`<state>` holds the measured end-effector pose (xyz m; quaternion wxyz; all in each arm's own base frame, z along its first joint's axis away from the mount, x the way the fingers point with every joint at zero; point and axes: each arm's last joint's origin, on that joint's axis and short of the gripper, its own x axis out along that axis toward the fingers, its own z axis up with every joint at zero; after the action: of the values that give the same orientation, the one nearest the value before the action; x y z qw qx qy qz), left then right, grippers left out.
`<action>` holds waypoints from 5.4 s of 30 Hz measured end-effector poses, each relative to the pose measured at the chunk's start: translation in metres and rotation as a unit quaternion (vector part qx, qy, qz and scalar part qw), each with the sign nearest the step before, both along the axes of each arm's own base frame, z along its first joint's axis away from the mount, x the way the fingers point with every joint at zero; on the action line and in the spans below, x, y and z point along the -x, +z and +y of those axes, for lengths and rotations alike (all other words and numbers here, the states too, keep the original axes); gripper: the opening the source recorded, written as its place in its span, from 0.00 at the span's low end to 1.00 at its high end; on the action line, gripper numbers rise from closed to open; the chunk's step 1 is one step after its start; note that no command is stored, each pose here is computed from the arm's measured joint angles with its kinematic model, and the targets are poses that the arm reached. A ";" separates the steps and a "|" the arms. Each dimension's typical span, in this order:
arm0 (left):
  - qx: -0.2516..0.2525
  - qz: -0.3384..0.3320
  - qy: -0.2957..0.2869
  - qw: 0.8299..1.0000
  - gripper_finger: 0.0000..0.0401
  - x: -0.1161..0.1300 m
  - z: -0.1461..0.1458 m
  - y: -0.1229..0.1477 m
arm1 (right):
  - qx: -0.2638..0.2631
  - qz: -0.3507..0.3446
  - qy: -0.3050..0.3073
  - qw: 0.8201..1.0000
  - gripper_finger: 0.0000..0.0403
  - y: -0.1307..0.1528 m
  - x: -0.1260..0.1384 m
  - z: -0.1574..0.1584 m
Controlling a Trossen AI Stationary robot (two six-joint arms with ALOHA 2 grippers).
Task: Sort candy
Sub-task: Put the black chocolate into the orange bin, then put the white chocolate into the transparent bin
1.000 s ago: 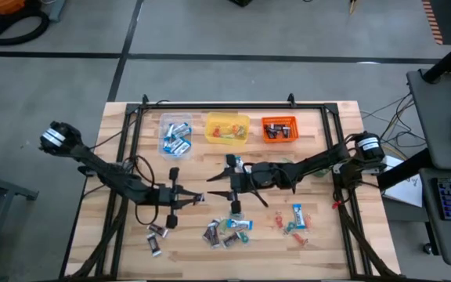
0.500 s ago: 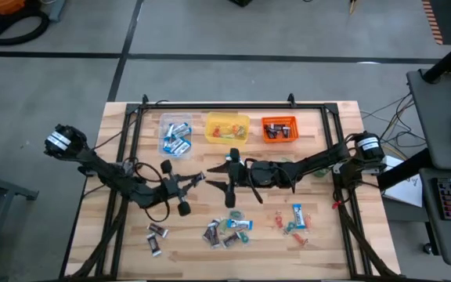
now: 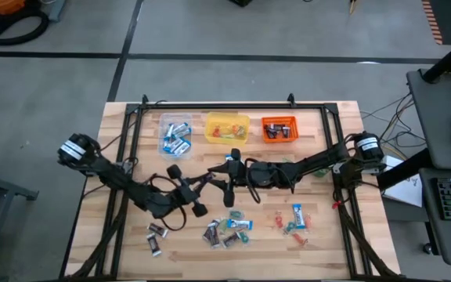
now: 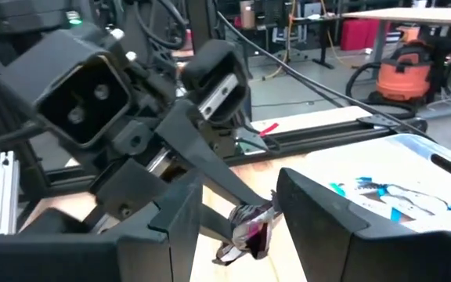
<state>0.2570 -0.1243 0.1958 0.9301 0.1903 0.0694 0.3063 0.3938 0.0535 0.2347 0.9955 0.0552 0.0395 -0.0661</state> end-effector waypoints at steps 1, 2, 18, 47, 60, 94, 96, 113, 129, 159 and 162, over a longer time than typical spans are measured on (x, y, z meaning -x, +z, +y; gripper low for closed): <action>-0.001 0.001 0.000 1.000 0.03 -0.001 -0.001 0.000 | 0.000 0.001 -0.002 1.000 0.41 0.000 0.000 0.000; -0.001 0.000 0.000 1.000 0.03 -0.002 -0.001 0.001 | 0.000 0.001 -0.003 1.000 0.41 0.000 0.000 0.000; 0.009 -0.014 -0.013 1.000 0.03 0.000 -0.003 0.008 | -0.016 0.014 -0.003 1.000 0.34 -0.003 0.000 0.000; 0.178 -0.122 -0.038 0.976 0.39 0.038 0.016 -0.001 | -0.008 0.318 -0.481 0.817 0.03 -0.013 0.090 -0.124; 0.193 -0.129 -0.046 0.972 0.39 0.048 0.021 0.000 | -0.112 0.398 -0.564 0.715 0.20 -0.054 0.134 -0.180; 0.228 -0.071 -0.134 0.962 0.39 0.051 0.018 -0.005 | -0.282 0.346 -0.264 0.855 0.42 -0.017 0.089 -0.075; 0.227 -0.071 -0.133 0.962 0.39 0.051 0.018 -0.005 | -0.286 0.357 -0.255 0.852 0.42 -0.025 0.085 -0.067; 0.217 -0.067 -0.132 0.965 0.39 0.051 0.018 -0.005 | -0.252 0.422 -0.257 0.832 0.42 -0.078 0.019 -0.061; 0.219 -0.068 -0.132 0.964 0.39 0.050 0.018 -0.005 | -0.192 0.511 -0.275 0.792 0.23 -0.116 -0.008 -0.064; 0.252 -0.048 -0.249 0.934 0.39 0.041 0.024 -0.003 | -0.037 0.120 0.067 0.990 0.03 -0.006 0.031 0.023; 0.255 -0.060 -0.252 0.932 0.39 0.040 0.024 0.000 | -0.014 0.067 0.103 0.992 0.03 -0.014 0.033 0.025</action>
<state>0.2168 -0.1005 0.1953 0.9964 -0.0605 0.0391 0.0450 0.3607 0.0788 0.2209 0.9912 0.0600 0.1126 0.0338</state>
